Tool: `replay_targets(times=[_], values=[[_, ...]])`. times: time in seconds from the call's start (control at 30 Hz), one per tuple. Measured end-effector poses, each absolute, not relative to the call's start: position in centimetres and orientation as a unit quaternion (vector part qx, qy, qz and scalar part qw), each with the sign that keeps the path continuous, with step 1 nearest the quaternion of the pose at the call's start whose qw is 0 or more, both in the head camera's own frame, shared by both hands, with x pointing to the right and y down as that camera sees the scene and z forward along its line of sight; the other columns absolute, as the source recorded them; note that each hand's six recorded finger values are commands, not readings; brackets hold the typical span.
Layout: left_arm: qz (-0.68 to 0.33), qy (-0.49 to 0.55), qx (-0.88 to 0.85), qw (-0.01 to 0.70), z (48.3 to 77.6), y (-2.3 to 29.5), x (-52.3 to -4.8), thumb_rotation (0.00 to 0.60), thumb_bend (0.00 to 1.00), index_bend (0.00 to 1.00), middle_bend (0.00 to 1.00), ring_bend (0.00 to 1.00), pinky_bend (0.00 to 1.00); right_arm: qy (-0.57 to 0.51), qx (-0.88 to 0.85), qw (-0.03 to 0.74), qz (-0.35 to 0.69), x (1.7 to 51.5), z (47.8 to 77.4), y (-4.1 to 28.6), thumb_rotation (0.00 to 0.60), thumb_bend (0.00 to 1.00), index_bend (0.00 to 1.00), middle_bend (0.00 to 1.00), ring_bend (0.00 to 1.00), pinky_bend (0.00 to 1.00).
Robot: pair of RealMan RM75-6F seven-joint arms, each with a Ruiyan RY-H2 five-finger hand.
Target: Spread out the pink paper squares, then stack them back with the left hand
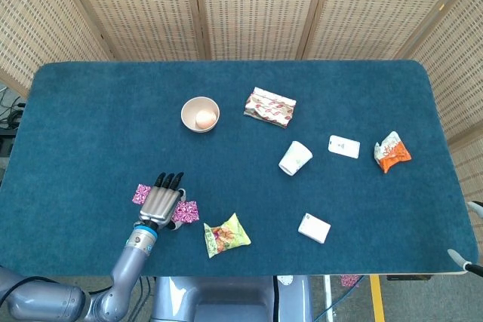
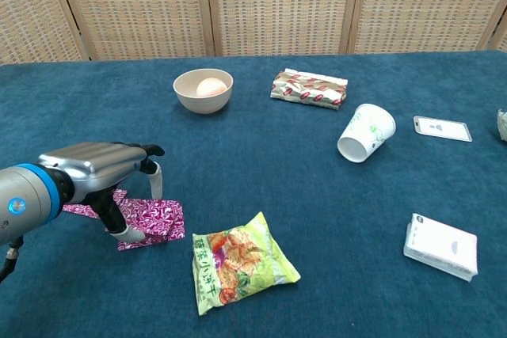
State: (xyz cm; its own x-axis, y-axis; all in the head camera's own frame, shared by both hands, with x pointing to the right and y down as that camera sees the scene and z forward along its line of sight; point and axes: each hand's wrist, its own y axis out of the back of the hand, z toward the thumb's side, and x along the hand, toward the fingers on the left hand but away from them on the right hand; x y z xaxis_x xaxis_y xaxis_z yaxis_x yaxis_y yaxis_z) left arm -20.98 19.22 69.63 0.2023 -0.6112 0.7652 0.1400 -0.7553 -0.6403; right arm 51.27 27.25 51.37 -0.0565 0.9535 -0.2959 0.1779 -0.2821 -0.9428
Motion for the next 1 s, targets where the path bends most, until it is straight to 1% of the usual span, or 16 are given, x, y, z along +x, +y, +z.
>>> replay_targets(times=[0.3, 0.5, 0.7, 0.83, 1.0], values=[[-0.611, 0.156, -0.713, 0.305, 69.9, 19.5, -20.9, 0.569, 0.18, 0.30, 0.00, 0.00, 0.00, -0.483, -0.586, 0.355, 0.546, 51.4, 51.4, 27.3, 0.600, 0.13, 0.17, 0.21, 0.00, 0.00], [-0.607, 0.164, -0.715, 0.304, 69.7, 19.3, -20.9, 0.569, 0.18, 0.24, 0.00, 0.00, 0.00, -0.483, -0.586, 0.356, 0.545, 51.4, 51.3, 27.3, 0.600, 0.13, 0.17, 0.21, 0.00, 0.00], [-0.606, 0.171, -0.711, 0.314, 69.2, 18.8, -21.7, 0.571, 0.20, 0.24, 0.00, 0.00, 0.00, -0.482, -0.586, 0.357, 0.545, 51.3, 51.3, 27.2, 0.600, 0.13, 0.17, 0.21, 0.00, 0.00], [-0.609, 0.171, -0.703, 0.325, 68.9, 18.2, -23.0, 0.573, 0.22, 0.27, 0.00, 0.00, 0.00, -0.483, -0.585, 0.357, 0.545, 51.3, 51.3, 27.2, 0.600, 0.13, 0.17, 0.21, 0.00, 0.00], [-0.618, 0.162, -0.691, 0.338, 69.3, 17.7, -24.8, 0.573, 0.23, 0.28, 0.00, 0.00, 0.00, -0.482, -0.586, 0.358, 0.544, 51.0, 51.3, 27.2, 0.600, 0.13, 0.17, 0.21, 0.00, 0.00]])
